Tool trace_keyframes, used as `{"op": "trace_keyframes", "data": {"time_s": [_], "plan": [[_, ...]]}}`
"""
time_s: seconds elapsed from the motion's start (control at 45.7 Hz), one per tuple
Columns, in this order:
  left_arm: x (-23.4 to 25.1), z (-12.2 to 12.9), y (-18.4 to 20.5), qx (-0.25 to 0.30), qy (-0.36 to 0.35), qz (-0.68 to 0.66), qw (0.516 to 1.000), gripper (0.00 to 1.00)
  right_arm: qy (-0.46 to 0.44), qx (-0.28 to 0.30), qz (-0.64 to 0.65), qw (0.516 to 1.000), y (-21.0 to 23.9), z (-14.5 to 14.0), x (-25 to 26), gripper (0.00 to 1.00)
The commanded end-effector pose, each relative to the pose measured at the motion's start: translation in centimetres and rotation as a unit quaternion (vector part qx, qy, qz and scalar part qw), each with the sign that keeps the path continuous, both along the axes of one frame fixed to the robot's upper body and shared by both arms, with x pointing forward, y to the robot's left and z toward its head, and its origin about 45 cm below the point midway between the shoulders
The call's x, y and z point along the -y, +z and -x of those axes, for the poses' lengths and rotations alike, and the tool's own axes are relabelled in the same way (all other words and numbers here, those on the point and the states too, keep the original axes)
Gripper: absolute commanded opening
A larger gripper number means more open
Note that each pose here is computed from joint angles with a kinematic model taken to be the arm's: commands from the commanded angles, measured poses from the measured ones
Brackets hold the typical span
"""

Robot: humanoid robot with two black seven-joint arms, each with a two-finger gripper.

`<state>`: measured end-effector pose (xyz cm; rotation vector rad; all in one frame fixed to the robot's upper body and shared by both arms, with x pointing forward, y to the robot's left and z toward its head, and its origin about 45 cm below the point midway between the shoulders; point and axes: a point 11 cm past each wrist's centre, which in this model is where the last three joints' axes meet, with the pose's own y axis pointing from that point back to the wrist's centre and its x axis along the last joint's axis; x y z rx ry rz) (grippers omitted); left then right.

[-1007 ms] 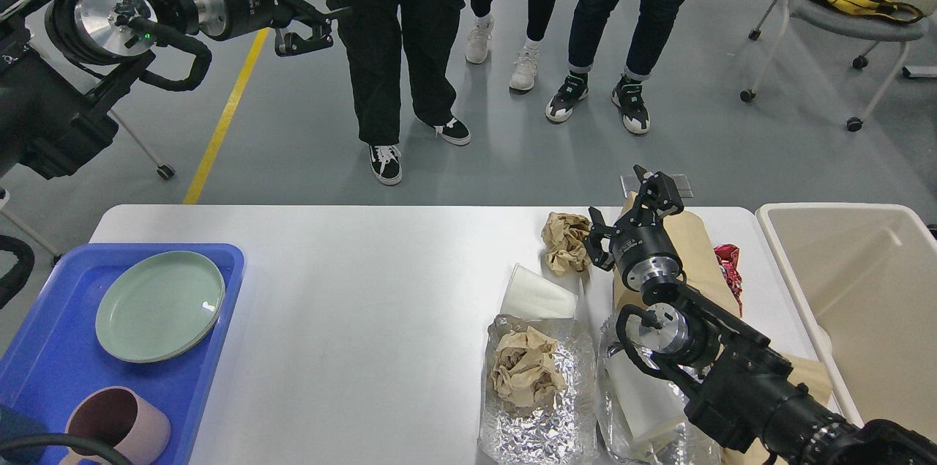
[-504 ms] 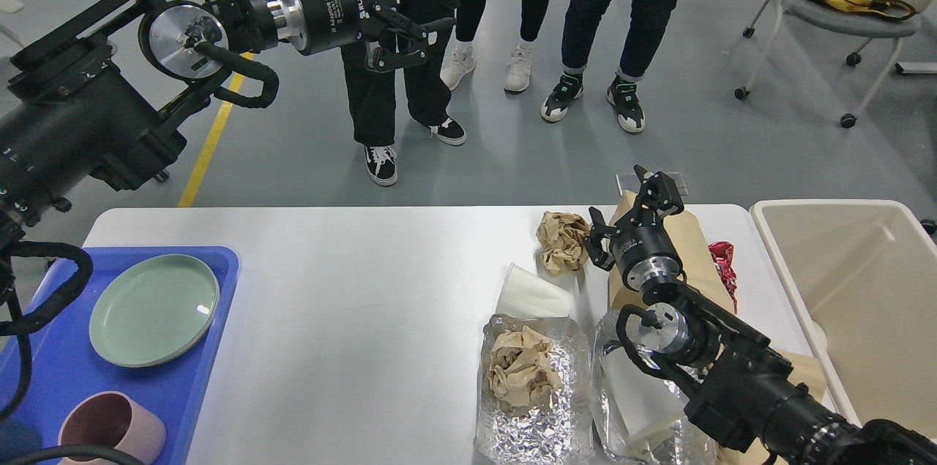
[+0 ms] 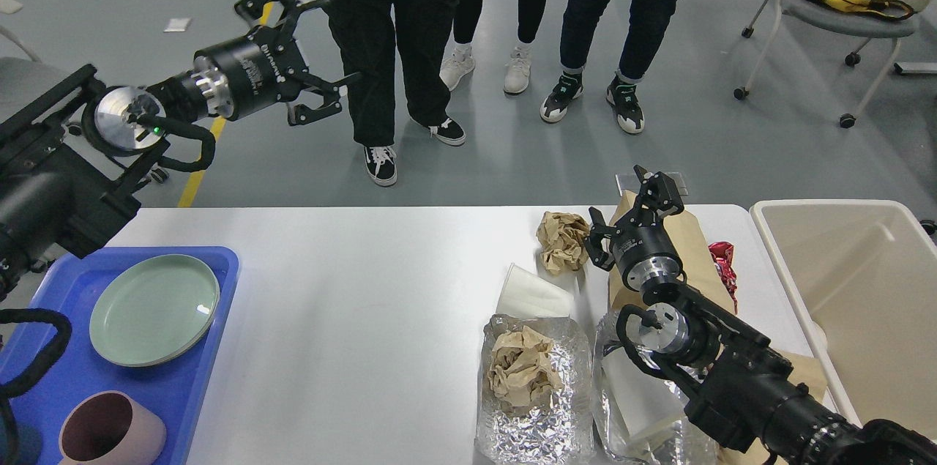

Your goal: Tidy desktop

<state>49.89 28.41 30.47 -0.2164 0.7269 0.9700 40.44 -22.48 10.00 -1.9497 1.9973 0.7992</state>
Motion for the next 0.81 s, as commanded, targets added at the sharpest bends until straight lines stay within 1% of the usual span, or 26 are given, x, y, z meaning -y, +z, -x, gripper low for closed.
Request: {"op": "trace_keyframes", "data": {"time_s": [0.0, 0.109, 0.241, 0.372, 0.482, 0.547, 0.613, 0.679, 0.788], "plan": [[-3.0, 0.5, -1.5, -0.004, 0.058, 0.083, 0.995, 0.96, 0.0, -0.001, 0.0, 1.0, -0.1, 0.1, 0.0, 1.0], [-4.7, 1.1, -2.4, -0.005, 0.089, 0.122, 0.989, 0.96, 0.0, -0.001, 0.0, 1.0, -0.1, 0.0, 0.0, 1.0], [-4.7, 0.9, -3.2, -0.007, 0.109, 0.137, 0.985, 0.96, 0.0, 0.0, 0.0, 1.0, 0.0, 0.0, 0.0, 1.0], [-6.5, 0.6, -3.5, 0.009, 0.162, 0.148, 0.976, 0.96, 0.0, 0.001, -0.001, 1.0, 0.0, 0.0, 0.0, 1.0], [-7.7, 0.5, -3.8, 0.047, 0.221, 0.168, 0.96, 0.96, 0.0, 0.0, 0.0, 1.0, 0.0, 0.0, 0.0, 1.0], [-7.6, 1.0, -5.5, 0.045, 0.238, 0.171, 0.955, 0.96, 0.0, 0.0, 0.0, 1.0, 0.0, 0.0, 0.0, 1.0], [-6.1, 1.6, -7.8, 0.026, 0.229, 0.168, 0.959, 0.96, 0.0, 0.0, 0.0, 1.0, 0.0, 0.0, 0.0, 1.0], [-3.0, 1.7, -9.4, 0.015, 0.196, 0.145, 0.97, 0.96, 0.0, 0.0, 0.0, 1.0, 0.0, 0.0, 0.0, 1.0], [0.1, 2.3, -11.3, 0.015, 0.15, 0.088, 0.985, 0.96, 0.0, 0.0, 0.0, 1.0, 0.0, 0.0, 0.0, 1.0]]}}
